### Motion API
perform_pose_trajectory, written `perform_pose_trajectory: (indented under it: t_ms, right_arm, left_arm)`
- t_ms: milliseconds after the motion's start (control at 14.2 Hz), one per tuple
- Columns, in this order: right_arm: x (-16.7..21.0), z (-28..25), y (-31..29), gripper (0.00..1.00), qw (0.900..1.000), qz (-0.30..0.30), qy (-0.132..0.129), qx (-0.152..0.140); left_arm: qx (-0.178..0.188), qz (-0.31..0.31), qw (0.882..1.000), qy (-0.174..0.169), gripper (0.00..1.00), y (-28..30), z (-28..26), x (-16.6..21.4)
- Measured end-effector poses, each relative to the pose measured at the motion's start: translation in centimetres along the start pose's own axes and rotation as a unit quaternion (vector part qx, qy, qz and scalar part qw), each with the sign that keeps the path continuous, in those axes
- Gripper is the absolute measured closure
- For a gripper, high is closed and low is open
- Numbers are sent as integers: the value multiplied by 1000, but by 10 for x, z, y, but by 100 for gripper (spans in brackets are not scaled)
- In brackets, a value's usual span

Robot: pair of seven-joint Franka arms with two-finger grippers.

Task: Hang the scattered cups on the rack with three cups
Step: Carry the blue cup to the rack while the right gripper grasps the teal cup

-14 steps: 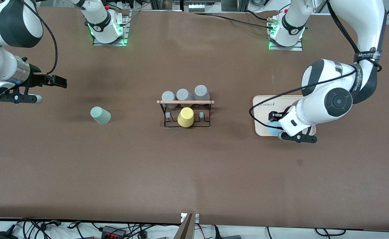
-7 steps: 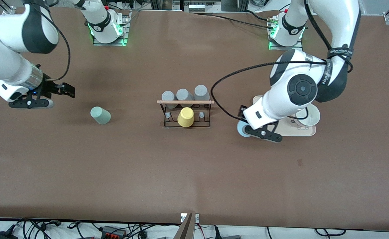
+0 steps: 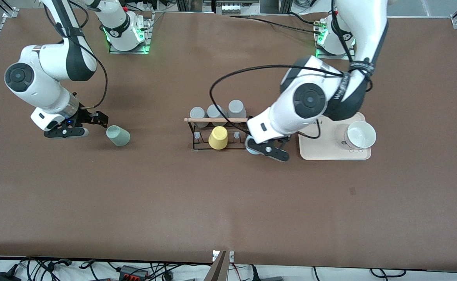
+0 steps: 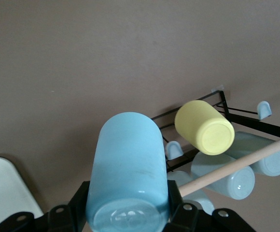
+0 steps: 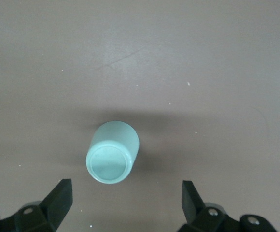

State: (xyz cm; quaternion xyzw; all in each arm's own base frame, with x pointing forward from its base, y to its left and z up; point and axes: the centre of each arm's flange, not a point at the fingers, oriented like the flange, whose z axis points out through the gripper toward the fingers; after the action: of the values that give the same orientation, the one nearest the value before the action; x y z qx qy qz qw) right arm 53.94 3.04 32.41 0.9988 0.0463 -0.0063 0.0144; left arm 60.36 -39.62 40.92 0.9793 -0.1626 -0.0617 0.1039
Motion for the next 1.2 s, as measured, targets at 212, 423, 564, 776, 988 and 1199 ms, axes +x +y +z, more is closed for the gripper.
perform_pose_trajectory:
  t_ms: [212,423,564,776,988,1199]
  right_arm:
    - [3,15,-8,0,1000,-8,-1,1]
    - [6,36,-18,0,1000,-16,-3,1]
    - [8,51,-19,0,1000,-17,-4,2]
    - [9,68,-20,0,1000,-18,-7,3]
    - [8,81,-22,0,1000,-19,-15,3]
    - [7,87,-24,0,1000,-22,-20,3]
  left_arm:
    - [2,3,1000,-8,34,18,14,-2]
    - [5,3,1000,-17,34,34,26,-6]
    - [7,9,1000,-24,34,46,34,-10]
    - [10,13,999,-32,34,53,42,-13]
    - [19,13,999,-36,34,49,47,-12]
    - [25,15,999,-38,34,49,51,-12]
